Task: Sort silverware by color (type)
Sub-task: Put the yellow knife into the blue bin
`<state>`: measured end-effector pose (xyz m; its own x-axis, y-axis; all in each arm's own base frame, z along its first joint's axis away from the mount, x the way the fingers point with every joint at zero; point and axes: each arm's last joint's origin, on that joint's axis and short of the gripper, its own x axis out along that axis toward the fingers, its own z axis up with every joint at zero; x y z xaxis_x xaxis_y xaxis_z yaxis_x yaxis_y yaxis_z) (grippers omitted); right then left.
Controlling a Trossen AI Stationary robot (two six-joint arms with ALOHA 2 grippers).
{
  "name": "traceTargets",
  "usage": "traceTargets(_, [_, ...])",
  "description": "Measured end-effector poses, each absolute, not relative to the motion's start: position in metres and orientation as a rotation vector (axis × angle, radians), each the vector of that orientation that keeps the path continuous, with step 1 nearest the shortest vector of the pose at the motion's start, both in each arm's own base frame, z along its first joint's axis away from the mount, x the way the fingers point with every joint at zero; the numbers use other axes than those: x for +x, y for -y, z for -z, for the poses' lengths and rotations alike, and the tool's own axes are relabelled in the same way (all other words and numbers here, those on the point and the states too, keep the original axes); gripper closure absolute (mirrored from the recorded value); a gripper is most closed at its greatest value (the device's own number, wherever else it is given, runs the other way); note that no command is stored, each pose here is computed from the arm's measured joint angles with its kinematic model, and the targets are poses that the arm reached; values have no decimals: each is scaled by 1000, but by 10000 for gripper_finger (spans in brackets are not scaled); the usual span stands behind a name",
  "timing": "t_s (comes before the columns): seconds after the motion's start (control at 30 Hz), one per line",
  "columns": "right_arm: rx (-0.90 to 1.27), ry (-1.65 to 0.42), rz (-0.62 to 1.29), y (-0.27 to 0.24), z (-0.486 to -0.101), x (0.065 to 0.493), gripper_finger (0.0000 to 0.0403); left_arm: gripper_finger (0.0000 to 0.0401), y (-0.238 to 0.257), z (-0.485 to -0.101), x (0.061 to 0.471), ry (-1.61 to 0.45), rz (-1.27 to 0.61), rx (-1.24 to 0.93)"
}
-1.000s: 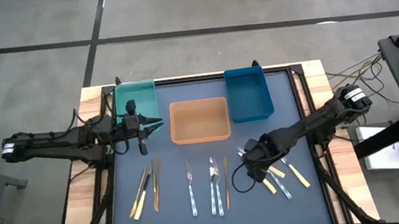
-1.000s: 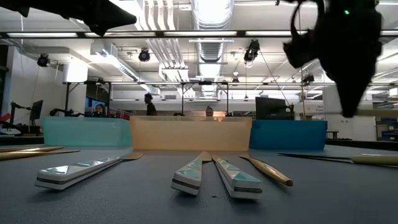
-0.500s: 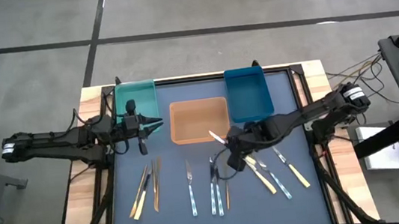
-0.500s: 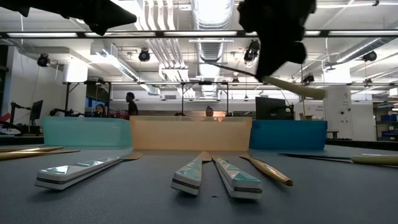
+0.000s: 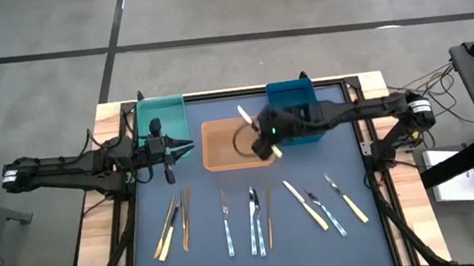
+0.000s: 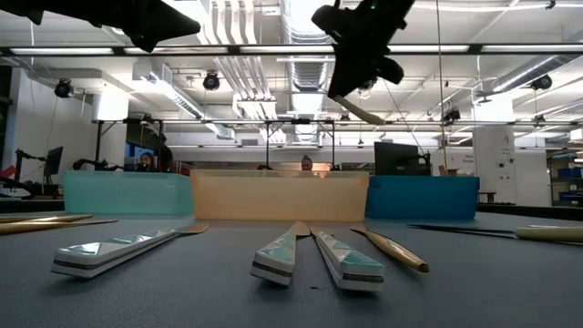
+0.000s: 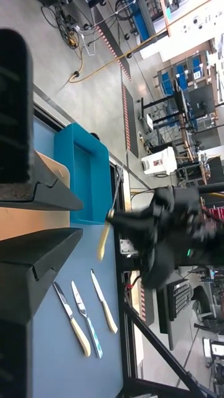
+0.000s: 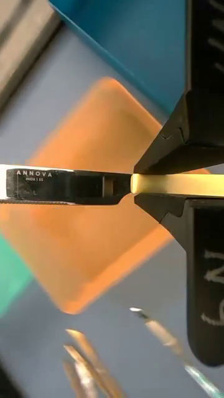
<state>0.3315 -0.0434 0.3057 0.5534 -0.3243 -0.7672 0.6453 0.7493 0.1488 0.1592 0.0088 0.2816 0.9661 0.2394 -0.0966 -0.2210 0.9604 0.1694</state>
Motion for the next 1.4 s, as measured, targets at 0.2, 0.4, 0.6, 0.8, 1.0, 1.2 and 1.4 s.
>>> traceTargets(0.2, [412,-698,652,89,-325,336,376,362,-9,-282,159,-117,-234,158])
traceTargets(0.4, [407,-689,758,142,-329,340,376,362,-9,-282,159,-116,-234,158])
traceTargets(0.6, [432,-849,867,186,-322,333,376,362,-9,-282,159,-118,-233,170])
traceTargets(0.8, [492,-1042,927,211,-311,320,376,362,-9,-282,159,-119,-233,174])
traceTargets(1.0, [616,-1163,901,222,-296,306,376,362,-9,-282,159,-119,-233,174])
traceTargets(1.2, [772,-1188,856,228,-285,297,376,362,-9,-282,159,-120,-233,177])
traceTargets(1.4, [878,-1180,903,233,-277,290,375,362,-9,-282,159,-120,-233,177])
